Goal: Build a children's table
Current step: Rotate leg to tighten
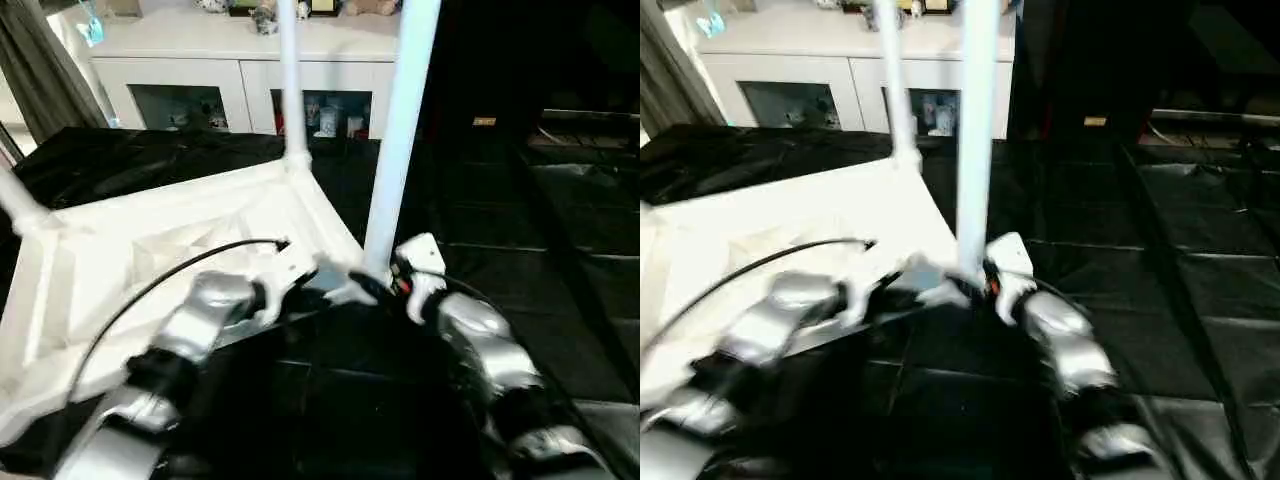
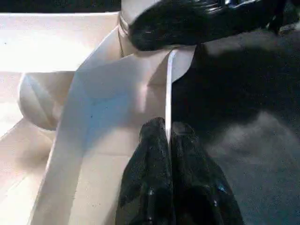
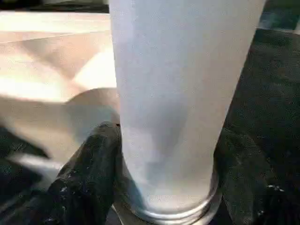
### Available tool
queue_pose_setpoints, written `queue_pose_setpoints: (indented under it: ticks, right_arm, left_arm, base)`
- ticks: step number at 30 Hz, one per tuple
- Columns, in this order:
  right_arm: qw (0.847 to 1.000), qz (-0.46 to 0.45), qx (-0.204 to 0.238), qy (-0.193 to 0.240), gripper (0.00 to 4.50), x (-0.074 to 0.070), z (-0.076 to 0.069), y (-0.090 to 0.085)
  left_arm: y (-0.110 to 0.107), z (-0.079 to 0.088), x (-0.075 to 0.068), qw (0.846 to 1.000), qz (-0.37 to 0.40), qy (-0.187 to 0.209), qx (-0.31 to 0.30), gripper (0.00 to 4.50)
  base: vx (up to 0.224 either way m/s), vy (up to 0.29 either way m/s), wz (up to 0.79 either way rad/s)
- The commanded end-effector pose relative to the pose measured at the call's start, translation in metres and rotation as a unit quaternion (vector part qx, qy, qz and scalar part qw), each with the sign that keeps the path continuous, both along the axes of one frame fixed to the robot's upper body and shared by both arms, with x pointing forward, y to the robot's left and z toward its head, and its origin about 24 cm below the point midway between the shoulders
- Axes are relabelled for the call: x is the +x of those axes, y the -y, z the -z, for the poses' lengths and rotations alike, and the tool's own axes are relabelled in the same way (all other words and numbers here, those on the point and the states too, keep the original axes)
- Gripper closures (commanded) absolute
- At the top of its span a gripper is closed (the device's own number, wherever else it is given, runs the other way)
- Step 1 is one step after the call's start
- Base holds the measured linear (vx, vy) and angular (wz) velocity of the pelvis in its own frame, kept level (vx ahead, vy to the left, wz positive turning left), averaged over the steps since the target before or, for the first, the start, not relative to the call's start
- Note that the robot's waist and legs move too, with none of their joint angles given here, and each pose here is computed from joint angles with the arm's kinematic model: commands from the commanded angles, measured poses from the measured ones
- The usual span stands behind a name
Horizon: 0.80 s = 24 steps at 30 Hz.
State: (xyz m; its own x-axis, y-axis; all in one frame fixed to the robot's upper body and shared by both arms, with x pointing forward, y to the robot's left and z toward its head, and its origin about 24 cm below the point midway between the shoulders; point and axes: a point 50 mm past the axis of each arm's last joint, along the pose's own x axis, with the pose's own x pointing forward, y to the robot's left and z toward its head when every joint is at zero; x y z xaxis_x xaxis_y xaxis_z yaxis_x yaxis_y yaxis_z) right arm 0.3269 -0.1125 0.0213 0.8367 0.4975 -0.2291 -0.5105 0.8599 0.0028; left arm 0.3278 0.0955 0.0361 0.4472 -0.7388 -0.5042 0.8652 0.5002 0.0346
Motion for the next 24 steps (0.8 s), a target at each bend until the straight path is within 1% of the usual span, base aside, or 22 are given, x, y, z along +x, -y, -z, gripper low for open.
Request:
queue_pose_setpoints:
  ticks: [1, 2, 3, 7, 9, 10, 11, 14, 15, 16, 17, 19, 21, 23, 24]
  right_arm:
    - [0.996, 0.046, -0.020, -0.070, 1.89, -0.008, 0.027, -0.013]
    - [0.996, 0.053, -0.023, -0.067, 1.89, -0.006, 0.026, -0.016]
    - [0.996, 0.059, -0.028, -0.060, 1.89, -0.004, 0.024, -0.022]
    - [0.997, 0.056, -0.039, -0.048, 1.89, -0.002, 0.020, -0.027]
    - [0.998, 0.048, -0.021, -0.044, 1.89, -0.001, 0.017, -0.029]
    - [0.998, 0.042, -0.008, -0.035, 1.89, -0.001, 0.014, -0.028]
    - [0.999, 0.040, -0.007, -0.030, 1.33, 0.000, 0.013, -0.028]
    - [0.998, 0.052, 0.011, -0.021, 1.33, 0.001, 0.009, -0.026]
    - [0.998, 0.054, 0.015, -0.016, 1.02, 0.003, 0.007, -0.024]
    - [0.998, 0.054, 0.015, -0.016, 0.94, 0.003, 0.007, -0.024]
    - [0.999, 0.048, 0.012, -0.004, 0.89, 0.004, 0.004, -0.022]
    - [0.999, 0.037, 0.008, 0.003, 0.81, 0.004, 0.002, -0.019]
    - [1.000, -0.001, -0.005, 0.013, 0.56, 0.004, -0.002, -0.014]
    - [0.999, -0.032, -0.019, 0.024, 0.56, 0.004, -0.004, -0.008]
    - [0.999, -0.032, -0.019, 0.024, 0.56, 0.004, -0.004, -0.008]
  left_arm:
    - [-0.006, 0.011, 0.009, 0.995, -0.098, 0.003, 0.025, 4.50]
    - [-0.004, 0.011, 0.010, 0.994, -0.104, 0.004, 0.029, 4.50]
    - [-0.002, 0.011, 0.013, 0.993, -0.114, 0.006, 0.034, 4.50]
    - [-0.001, 0.012, 0.014, 0.993, -0.116, 0.006, 0.036, 4.50]
    - [-0.002, 0.012, 0.015, 0.993, -0.115, 0.005, 0.038, 4.50]
    - [-0.003, 0.014, 0.014, 0.993, -0.110, 0.003, 0.040, 4.50]
    - [-0.004, 0.014, 0.014, 0.993, -0.107, 0.003, 0.041, 4.50]
    - [-0.006, 0.015, 0.013, 0.994, -0.101, 0.003, 0.042, 4.50]
    - [-0.007, 0.016, 0.013, 0.995, -0.095, 0.003, 0.041, 4.50]
    - [-0.007, 0.016, 0.013, 0.995, -0.095, 0.003, 0.041, 4.50]
    - [-0.007, 0.016, 0.011, 0.996, -0.081, 0.003, 0.039, 4.50]
    - [-0.008, 0.016, 0.010, 0.997, -0.071, 0.003, 0.040, 4.50]
    - [-0.009, 0.015, 0.007, 0.998, -0.040, 0.016, 0.041, 4.50]
    - [-0.011, 0.015, 0.005, 0.999, -0.028, 0.013, 0.038, 4.50]
    - [-0.011, 0.015, 0.005, 0.999, -0.028, 0.013, 0.038, 4.50]
  base:
    - [0.000, 0.000, 0.00]
    - [0.000, 0.000, 0.00]
    - [0.000, 0.000, 0.00]
    - [0.000, 0.000, 0.00]
    - [0.000, 0.000, 0.00]
    - [0.000, 0.000, 0.00]
    - [0.000, 0.000, 0.00]
    - [0.000, 0.000, 0.00]
    - [0.000, 0.000, 0.00]
    - [0.000, 0.000, 0.00]
    - [0.000, 0.000, 0.00]
    - [0.000, 0.000, 0.00]
    - [0.000, 0.000, 0.00]
    - [0.000, 0.000, 0.00]
    - [0.000, 0.000, 0.00]
